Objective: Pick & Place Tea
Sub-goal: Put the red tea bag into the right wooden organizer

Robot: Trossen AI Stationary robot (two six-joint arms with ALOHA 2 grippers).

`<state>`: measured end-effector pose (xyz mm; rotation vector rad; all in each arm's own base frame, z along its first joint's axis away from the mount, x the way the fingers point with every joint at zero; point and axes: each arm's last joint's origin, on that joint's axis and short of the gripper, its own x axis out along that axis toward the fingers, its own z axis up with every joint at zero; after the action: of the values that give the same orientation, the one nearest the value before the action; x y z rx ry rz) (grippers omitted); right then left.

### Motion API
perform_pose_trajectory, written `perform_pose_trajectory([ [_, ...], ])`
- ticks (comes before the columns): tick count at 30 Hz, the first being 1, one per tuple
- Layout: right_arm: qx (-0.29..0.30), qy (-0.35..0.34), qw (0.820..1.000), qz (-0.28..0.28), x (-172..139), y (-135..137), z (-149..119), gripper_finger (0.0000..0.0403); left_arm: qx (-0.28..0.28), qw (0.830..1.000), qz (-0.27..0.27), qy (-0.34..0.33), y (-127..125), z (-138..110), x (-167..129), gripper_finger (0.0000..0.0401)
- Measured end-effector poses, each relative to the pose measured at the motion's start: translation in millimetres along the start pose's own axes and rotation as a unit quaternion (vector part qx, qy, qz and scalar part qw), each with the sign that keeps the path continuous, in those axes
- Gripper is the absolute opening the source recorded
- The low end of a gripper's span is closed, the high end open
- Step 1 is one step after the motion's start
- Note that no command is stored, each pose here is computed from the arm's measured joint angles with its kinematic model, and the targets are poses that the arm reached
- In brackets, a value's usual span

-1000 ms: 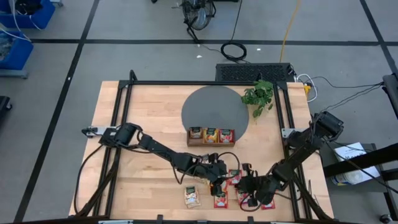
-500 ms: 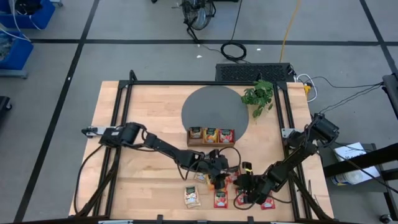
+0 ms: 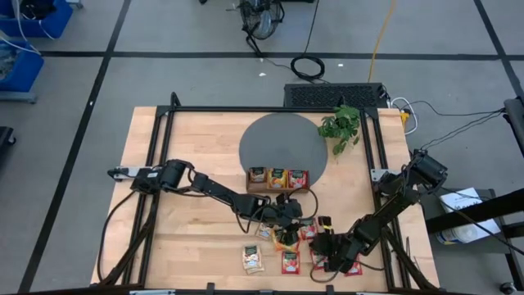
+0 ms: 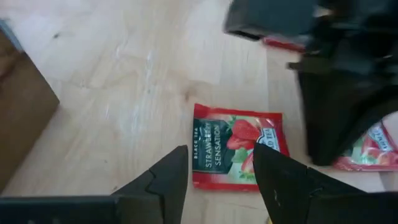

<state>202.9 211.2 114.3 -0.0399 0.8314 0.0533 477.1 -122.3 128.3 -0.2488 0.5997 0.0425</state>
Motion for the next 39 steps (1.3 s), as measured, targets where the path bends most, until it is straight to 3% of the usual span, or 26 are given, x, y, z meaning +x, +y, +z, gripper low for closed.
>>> perform_pose_trajectory([
  [4, -0.007, 0.009, 1.0, -0.026, -5.0, 3.0, 11.0, 0.0, 0.002, 1.0, 0.007, 0.017, 1.7, -3.3, 0.1, 0.0182],
  [12, 0.029, 0.052, 0.994, -0.095, -3.4, -15.0, -5.5, 0.0, -0.002, 1.0, 0.011, 0.025, 2.4, -4.9, -0.1, 0.0182],
  [24, 0.07, 0.04, 0.994, -0.067, 3.1, -26.0, -30.3, 0.0, -0.059, 0.997, 0.03, 0.038, 14.3, -3.9, 1.5, 0.0182],
  [39, 0.004, 0.009, 0.999, -0.051, 2.1, -16.0, -18.5, 0.0, -0.062, 0.995, 0.015, 0.075, 12.1, -10.5, 0.4, 0.0182],
])
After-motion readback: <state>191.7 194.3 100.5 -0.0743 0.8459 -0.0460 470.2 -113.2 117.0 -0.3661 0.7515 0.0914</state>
